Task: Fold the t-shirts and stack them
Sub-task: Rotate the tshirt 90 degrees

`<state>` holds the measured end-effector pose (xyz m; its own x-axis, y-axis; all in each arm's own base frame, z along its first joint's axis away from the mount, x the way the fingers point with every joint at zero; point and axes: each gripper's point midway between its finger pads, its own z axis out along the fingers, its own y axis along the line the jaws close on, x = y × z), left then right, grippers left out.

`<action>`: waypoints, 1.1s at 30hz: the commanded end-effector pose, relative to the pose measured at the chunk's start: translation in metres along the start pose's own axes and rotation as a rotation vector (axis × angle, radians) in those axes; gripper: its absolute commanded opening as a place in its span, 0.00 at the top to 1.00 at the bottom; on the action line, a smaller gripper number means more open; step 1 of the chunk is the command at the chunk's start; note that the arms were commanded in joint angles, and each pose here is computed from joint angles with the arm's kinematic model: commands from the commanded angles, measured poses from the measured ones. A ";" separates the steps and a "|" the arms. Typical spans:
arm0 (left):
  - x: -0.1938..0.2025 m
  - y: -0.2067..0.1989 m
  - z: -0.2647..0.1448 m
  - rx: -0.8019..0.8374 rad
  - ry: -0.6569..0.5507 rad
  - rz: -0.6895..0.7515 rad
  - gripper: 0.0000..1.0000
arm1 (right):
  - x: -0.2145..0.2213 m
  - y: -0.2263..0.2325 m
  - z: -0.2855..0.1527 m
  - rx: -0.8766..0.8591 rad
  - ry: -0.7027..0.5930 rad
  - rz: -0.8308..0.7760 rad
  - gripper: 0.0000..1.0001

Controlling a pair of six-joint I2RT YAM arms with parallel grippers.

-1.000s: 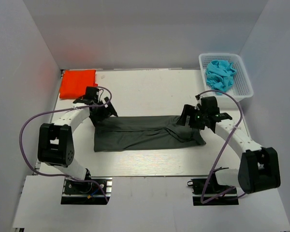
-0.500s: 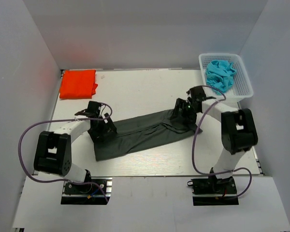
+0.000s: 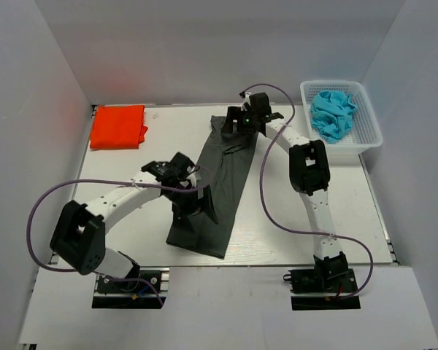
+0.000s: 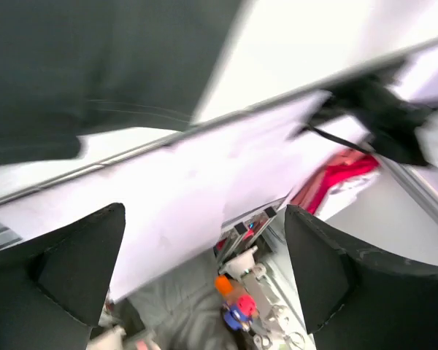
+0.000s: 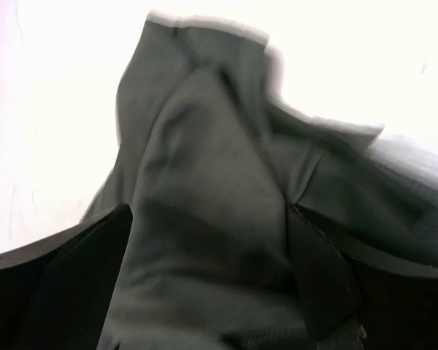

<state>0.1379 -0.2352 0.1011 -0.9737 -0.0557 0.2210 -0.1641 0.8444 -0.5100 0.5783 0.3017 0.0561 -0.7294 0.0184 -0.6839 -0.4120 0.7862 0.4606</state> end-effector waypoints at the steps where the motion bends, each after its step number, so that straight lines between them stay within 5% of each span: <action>1: 0.019 -0.035 -0.049 0.055 -0.028 0.059 0.00 | -0.071 0.046 -0.058 -0.019 -0.209 -0.159 0.10; 9: -0.058 -0.072 -0.060 0.086 -0.286 0.330 0.00 | -0.081 0.084 -0.099 0.124 -0.205 -0.335 0.10; 14: -0.109 -0.064 -0.105 -0.170 -0.514 0.363 0.00 | -0.037 0.087 -0.115 0.241 -0.099 -0.246 0.10; 18: -0.129 -0.025 -0.155 -0.393 -0.748 0.253 0.00 | 0.019 0.090 -0.115 0.245 0.030 -0.078 0.10; 25: -0.130 -0.018 -0.167 -0.389 -0.783 0.264 0.00 | 0.107 0.100 -0.122 0.194 0.246 0.118 0.10; 33: -0.146 -0.029 -0.164 -0.356 -0.755 0.313 0.00 | 0.136 0.088 -0.076 0.155 0.368 0.169 0.10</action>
<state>0.3000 -0.1598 0.2082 -0.8489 -0.0366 -0.5273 0.0292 0.9928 -0.1160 0.3931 0.3145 0.0522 -0.9258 -0.0578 -0.3736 -0.2165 0.8913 0.3984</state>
